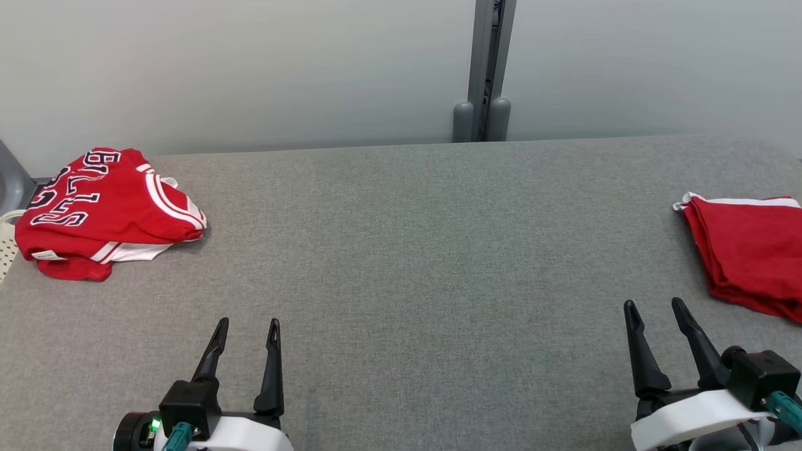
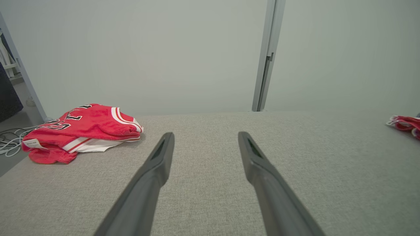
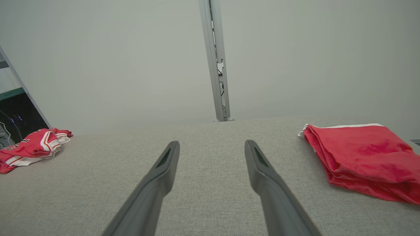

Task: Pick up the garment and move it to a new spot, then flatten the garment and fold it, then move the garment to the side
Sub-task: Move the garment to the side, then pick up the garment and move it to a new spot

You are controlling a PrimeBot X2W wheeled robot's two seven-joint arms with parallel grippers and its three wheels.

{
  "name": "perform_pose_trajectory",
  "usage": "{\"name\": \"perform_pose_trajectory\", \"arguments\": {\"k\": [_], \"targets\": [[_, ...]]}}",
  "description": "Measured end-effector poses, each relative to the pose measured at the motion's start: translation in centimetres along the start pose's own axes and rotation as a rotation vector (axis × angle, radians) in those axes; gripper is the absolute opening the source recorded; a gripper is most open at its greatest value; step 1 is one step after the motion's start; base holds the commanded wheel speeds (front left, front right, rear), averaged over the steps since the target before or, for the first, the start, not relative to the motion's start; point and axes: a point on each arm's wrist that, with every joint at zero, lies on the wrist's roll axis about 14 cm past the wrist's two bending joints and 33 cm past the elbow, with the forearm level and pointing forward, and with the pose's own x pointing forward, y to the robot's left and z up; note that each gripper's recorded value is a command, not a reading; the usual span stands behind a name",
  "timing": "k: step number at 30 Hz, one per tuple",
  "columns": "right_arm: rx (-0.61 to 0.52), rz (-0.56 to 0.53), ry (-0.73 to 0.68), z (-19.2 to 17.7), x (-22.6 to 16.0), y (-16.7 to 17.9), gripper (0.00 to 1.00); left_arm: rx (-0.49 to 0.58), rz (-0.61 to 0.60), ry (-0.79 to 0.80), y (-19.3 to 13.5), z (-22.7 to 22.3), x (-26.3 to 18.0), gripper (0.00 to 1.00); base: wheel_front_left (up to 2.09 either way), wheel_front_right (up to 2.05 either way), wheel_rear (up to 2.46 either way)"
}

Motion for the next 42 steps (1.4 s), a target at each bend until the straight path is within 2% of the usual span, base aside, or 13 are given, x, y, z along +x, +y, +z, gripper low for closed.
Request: {"name": "perform_pose_trajectory", "arguments": {"k": [7,12,20,26,30,36,42], "targets": [[-0.01,0.037,0.001,-0.1,0.8,1.1,1.0,0.001,0.029,-0.017,0.9,0.6,-0.1,1.0,0.0,0.0,0.0],[-0.014,0.112,0.01,-0.3,2.3,3.5,1.0,0.003,0.102,-0.036,3.1,1.2,-1.1,1.0,0.0,0.0,0.0],[-0.009,0.297,0.037,-1.4,4.8,9.9,1.0,0.017,0.312,-0.07,9.0,2.4,-4.8,1.0,0.0,0.0,0.0],[-0.001,0.463,0.072,-2.7,6.1,16.0,1.0,0.025,0.488,-0.076,13.2,2.7,-9.5,1.0,0.0,0.0,0.0],[0.01,0.558,0.086,-3.2,6.4,19.5,1.0,0.03,0.58,-0.084,15.1,3.1,-11.6,1.0,0.0,0.0,0.0],[0.016,0.582,0.112,-4.3,6.9,20.4,1.0,0.025,0.615,-0.073,15.6,2.9,-12.1,1.0,0.0,0.0,0.0],[0.013,0.551,0.104,-4.4,7.7,19.4,1.0,0.023,0.6,-0.118,16.2,4.5,-10.8,1.0,0.0,0.0,0.0]]}}
